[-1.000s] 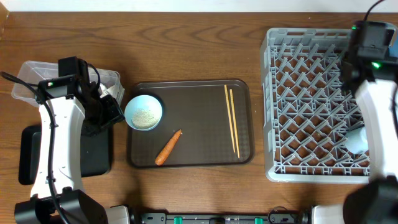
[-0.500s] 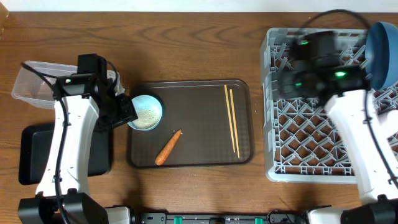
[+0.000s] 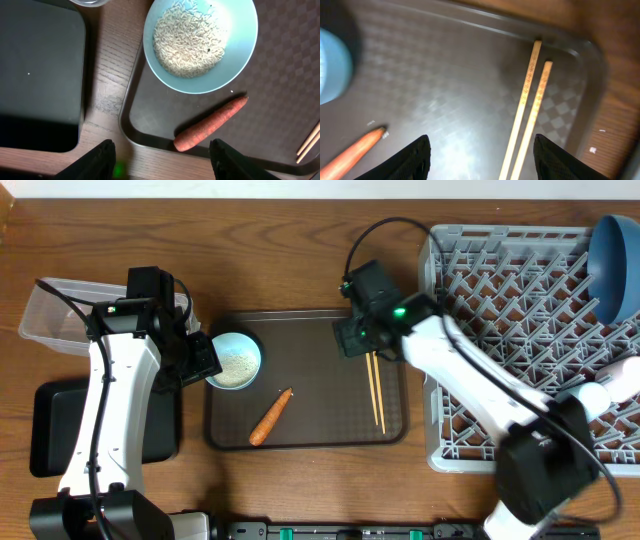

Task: Sort waste into correct bins and load items into the dishwasher rack
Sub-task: 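Reach the right gripper to the tray and grasp a wooden chopstick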

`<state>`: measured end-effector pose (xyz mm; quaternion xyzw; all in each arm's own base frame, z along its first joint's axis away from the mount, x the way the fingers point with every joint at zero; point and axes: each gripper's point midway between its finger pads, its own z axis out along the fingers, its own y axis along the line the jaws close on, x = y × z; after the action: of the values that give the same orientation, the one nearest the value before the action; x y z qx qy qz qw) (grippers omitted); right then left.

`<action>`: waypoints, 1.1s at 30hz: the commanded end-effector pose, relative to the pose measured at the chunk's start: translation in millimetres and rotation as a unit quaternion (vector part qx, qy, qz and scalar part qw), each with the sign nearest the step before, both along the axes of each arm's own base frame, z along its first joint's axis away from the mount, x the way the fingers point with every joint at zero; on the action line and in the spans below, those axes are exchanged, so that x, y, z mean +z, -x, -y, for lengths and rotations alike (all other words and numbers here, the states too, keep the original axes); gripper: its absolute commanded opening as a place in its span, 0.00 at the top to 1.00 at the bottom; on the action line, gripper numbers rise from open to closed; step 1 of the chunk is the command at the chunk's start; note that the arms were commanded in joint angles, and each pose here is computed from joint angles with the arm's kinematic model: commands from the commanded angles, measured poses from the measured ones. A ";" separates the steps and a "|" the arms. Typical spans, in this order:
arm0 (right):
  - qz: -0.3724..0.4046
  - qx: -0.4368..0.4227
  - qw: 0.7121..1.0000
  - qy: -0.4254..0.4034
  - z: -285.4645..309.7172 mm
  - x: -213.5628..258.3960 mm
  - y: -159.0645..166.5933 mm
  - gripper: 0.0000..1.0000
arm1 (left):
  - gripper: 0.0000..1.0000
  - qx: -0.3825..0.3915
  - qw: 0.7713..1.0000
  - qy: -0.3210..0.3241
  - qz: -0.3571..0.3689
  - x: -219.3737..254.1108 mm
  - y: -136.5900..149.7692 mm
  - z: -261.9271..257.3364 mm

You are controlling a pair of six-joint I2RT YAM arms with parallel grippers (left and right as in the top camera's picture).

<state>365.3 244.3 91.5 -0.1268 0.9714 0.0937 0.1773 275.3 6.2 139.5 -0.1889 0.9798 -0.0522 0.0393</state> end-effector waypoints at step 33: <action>-0.061 -0.077 0.991 0.087 10.5 -89.7 14.4 0.36 | 0.37 0.001 1.000 -0.005 -0.012 -4.2 4.9 -1.0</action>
<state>357.7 241.4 11.0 -0.0731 0.9897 0.0211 0.1210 275.2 6.2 139.5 -0.1889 0.9798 -0.0521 0.0391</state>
